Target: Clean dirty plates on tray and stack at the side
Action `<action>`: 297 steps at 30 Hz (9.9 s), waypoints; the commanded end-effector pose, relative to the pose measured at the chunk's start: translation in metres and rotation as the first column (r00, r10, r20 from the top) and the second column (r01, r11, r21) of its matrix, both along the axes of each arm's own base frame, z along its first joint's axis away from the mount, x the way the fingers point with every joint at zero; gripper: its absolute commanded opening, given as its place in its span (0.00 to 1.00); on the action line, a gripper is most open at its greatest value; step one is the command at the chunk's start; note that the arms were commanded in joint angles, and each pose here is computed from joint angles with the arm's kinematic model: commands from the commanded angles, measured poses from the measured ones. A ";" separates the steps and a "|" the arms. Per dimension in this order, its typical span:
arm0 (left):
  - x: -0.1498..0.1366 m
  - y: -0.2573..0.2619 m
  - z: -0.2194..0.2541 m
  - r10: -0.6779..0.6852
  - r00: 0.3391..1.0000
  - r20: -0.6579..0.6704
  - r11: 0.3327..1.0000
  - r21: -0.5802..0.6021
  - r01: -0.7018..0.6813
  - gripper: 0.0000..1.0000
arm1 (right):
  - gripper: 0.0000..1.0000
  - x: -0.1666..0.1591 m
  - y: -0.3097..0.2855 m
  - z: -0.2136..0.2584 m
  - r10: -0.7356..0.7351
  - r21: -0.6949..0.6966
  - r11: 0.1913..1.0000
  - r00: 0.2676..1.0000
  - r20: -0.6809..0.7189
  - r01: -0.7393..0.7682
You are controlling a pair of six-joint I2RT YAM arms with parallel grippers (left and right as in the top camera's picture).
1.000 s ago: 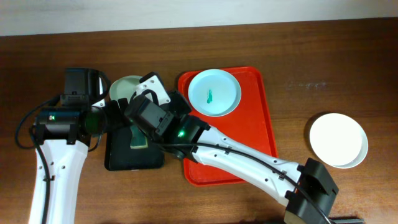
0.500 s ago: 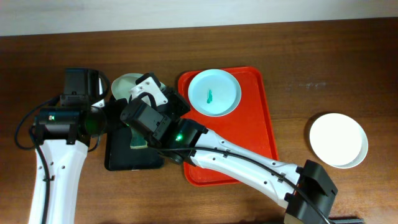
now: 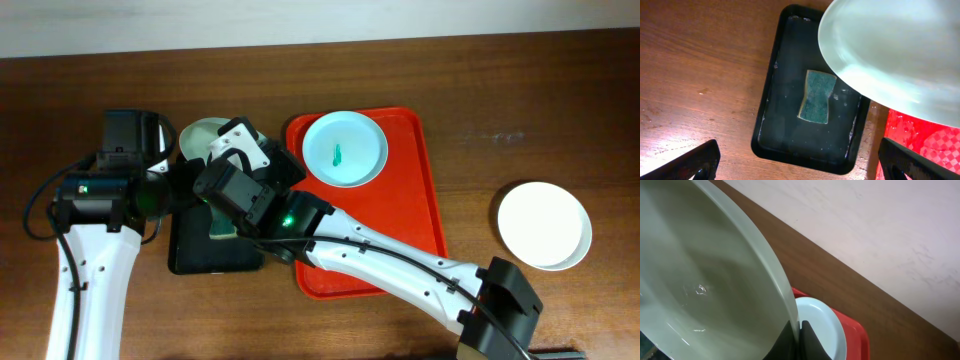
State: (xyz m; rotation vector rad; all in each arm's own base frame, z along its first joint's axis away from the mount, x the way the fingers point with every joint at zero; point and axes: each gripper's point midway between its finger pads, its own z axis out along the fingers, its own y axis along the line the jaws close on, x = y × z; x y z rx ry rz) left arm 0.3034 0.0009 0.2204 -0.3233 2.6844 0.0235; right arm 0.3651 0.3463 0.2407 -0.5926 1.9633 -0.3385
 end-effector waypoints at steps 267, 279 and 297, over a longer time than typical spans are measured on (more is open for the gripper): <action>0.007 -0.065 -0.104 -0.104 0.973 -0.204 0.994 -0.064 0.092 0.53 | 0.46 -0.108 -0.241 -0.030 0.000 0.381 0.794 0.627 -0.779 0.474; 0.009 -0.063 -0.233 -0.074 0.896 -0.437 0.996 0.008 0.087 0.00 | 0.41 -0.093 -0.234 -0.034 0.025 0.409 0.788 0.640 -0.768 0.460; 0.022 -0.065 -0.192 -0.087 0.926 -0.369 0.996 0.001 0.094 0.00 | 0.41 0.061 -0.223 -0.187 -0.086 0.365 0.781 0.666 -0.741 0.507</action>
